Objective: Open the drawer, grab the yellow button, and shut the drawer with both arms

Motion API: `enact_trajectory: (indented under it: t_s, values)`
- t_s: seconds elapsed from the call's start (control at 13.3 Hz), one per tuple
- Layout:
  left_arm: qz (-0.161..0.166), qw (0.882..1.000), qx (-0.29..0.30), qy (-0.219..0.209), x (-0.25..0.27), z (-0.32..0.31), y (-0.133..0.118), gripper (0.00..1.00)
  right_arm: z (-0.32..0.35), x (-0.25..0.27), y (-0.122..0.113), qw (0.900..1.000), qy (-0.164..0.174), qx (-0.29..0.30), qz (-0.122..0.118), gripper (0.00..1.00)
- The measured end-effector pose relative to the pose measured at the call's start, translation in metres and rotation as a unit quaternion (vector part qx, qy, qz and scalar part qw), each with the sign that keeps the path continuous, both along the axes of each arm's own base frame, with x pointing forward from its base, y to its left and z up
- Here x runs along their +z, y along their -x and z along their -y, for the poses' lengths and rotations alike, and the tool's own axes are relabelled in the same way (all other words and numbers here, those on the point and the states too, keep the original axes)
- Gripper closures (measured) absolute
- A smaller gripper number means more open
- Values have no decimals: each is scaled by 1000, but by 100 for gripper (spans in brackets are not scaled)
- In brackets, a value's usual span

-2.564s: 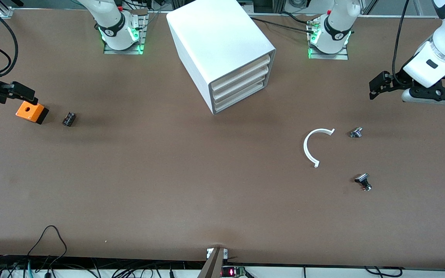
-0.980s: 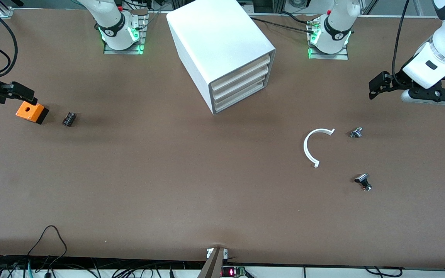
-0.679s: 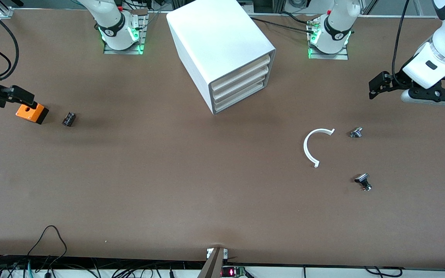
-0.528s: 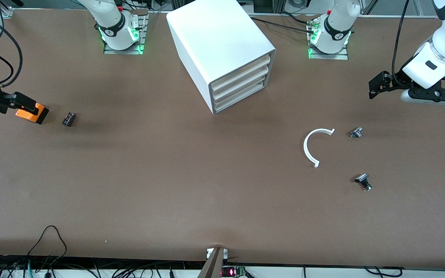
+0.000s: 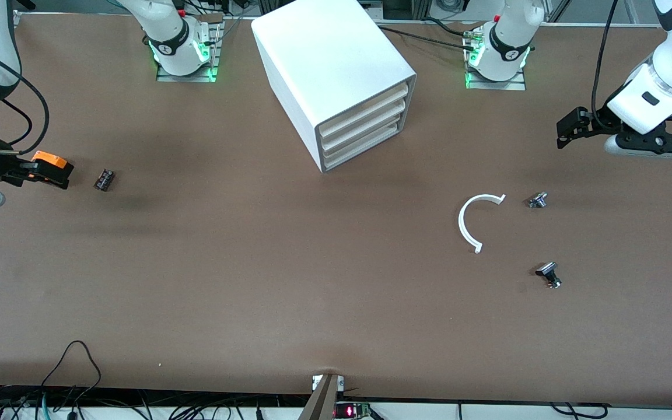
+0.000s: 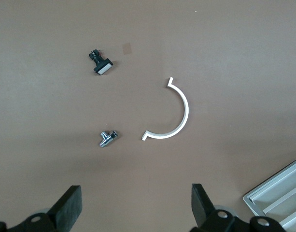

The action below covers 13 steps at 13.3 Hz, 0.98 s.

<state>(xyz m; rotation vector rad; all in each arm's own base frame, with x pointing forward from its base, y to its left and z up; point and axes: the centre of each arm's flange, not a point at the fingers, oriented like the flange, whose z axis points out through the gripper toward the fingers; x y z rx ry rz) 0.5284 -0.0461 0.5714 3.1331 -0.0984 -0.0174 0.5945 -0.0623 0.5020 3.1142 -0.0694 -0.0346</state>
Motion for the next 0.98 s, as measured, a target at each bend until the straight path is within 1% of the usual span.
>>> enact_trajectory:
  t_s: [0.38, 0.68, 0.98]
  values:
    - [0, 1000, 0, 0, 0, 0, 0, 0, -2, -2, -17, 1000, 2, 3, 7, 0]
    - [0, 1000, 0, 0, 1, 0, 0, 0, -10, 22, -22, 1000, 3, 9, 30, 0]
    - [6, 1000, -1, 0, 6, 1, -1, 0, -22, 24, -22, 999, 1, 20, 30, 0]
